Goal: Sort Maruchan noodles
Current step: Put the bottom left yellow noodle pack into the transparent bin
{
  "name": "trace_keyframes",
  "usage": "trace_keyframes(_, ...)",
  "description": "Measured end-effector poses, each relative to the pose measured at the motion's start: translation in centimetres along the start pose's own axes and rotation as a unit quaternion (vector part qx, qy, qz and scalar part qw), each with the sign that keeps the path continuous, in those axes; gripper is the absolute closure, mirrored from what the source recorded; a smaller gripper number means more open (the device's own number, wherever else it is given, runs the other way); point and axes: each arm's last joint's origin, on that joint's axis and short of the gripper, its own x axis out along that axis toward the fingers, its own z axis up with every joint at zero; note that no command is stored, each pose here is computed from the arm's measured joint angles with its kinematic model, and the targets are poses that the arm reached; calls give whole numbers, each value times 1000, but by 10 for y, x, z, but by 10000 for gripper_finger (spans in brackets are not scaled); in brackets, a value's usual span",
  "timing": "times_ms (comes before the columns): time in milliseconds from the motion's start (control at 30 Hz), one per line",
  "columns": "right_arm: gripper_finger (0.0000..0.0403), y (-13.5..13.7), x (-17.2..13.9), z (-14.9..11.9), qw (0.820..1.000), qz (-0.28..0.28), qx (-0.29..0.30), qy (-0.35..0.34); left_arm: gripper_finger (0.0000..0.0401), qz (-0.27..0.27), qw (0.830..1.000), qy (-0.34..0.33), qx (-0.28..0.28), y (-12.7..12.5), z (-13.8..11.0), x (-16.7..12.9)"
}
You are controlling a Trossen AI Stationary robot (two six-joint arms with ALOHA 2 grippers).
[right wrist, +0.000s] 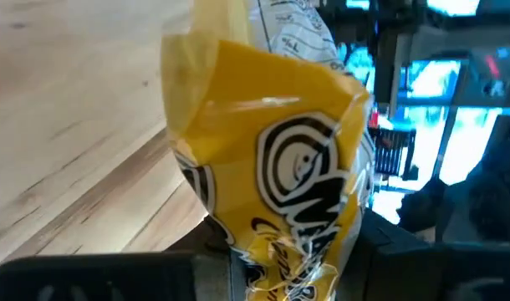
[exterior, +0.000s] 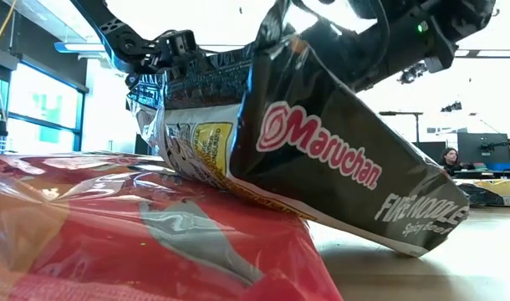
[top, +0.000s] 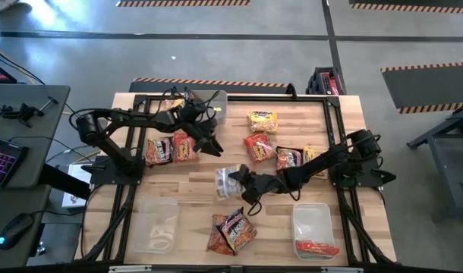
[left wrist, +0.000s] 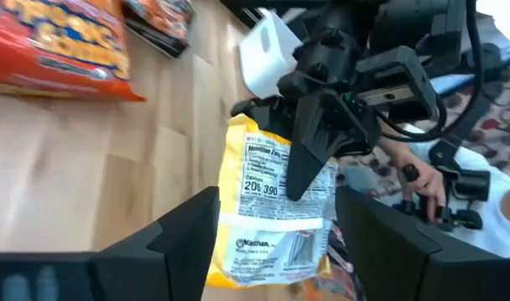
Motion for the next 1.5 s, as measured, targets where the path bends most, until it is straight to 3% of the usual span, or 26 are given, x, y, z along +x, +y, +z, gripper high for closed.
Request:
trace_keyframes(200,306,-16,1,10,999,-16,-40,-18,157,-37,999,25,26,-10,-4,11)
trace_keyframes(533,306,-33,3,18,995,-33,-87,-41,157,-40,998,47,33,-17,-11,22)
trace_keyframes(700,306,-39,4,19,994,-35,-91,-49,157,-45,997,53,31,-19,-12,26)
trace_keyframes(933,306,-44,8,15,993,-38,-102,-52,158,-93,990,76,72,-29,-17,35)
trace_keyframes(1133,306,-45,9,13,992,-41,-108,-52,160,-94,989,78,86,-31,-18,38)
trace_keyframes(1300,306,-47,9,13,990,-53,-120,-52,187,-97,988,77,96,-31,-18,38)
trace_keyframes(1500,306,-49,9,13,989,-61,-120,-53,246,-99,986,76,109,-31,-18,38)
